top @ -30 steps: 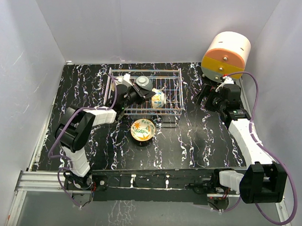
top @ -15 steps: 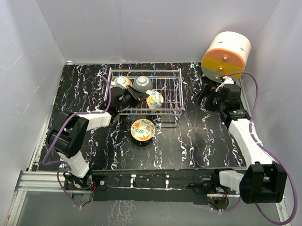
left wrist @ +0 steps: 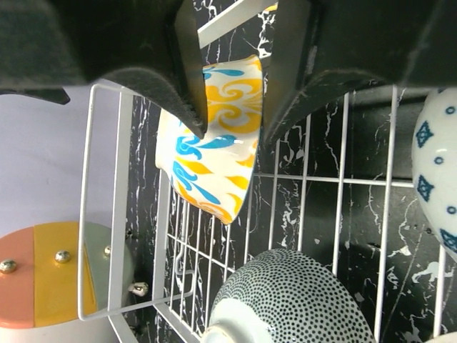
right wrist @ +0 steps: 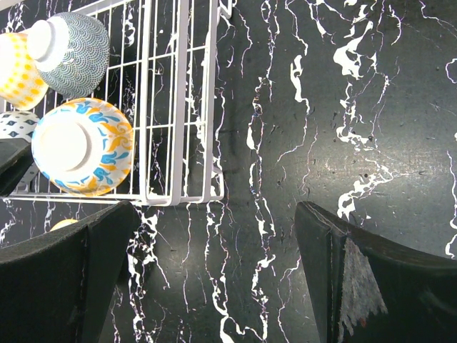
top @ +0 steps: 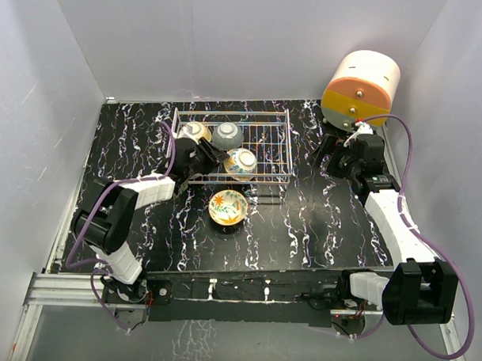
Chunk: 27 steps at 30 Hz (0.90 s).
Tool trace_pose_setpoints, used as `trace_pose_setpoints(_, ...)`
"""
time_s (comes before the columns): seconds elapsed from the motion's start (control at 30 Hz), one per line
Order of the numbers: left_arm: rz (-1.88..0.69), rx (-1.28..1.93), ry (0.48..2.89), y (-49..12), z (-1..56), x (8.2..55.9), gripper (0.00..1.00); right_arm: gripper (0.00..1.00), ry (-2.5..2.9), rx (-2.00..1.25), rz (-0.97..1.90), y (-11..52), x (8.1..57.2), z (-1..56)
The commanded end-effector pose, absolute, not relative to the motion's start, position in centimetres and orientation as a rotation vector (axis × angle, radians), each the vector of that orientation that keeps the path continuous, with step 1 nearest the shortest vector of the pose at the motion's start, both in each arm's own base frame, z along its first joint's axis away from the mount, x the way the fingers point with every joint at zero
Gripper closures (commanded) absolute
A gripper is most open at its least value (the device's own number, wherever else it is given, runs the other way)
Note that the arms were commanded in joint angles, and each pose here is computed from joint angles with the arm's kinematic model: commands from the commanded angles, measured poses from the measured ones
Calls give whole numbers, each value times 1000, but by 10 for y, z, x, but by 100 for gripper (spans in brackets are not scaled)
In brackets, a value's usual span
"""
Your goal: Load the bowls into the dish rack
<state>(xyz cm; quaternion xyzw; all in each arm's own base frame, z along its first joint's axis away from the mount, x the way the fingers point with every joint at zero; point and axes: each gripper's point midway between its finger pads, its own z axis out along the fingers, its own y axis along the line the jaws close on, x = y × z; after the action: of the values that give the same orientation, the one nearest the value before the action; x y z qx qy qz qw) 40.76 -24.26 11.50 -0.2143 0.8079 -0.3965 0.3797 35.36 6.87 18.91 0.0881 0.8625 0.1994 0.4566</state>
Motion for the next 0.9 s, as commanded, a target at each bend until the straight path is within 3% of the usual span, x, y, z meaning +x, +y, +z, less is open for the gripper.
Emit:
trace_pose_setpoints(0.0, -848, -538, 2140, -222, 104, 402, 60, 0, 2043, 198, 498, 68, 366, 215)
trace_pose_setpoints(0.33, -716, -425, 2123, -207, 138, 404, 43, 0, 2035, 194, 503, 69, 368, 219)
trace_pose_setpoints(0.67, -765, -209, 2042, -220, 200, 404, 37, 0, 2027, 183, 508, 70, 366, 222)
trace_pose_setpoints(0.87, -745, 99, 1987, -239, 239, 377, 36, 0, 2026, 184, 506, 69, 365, 222)
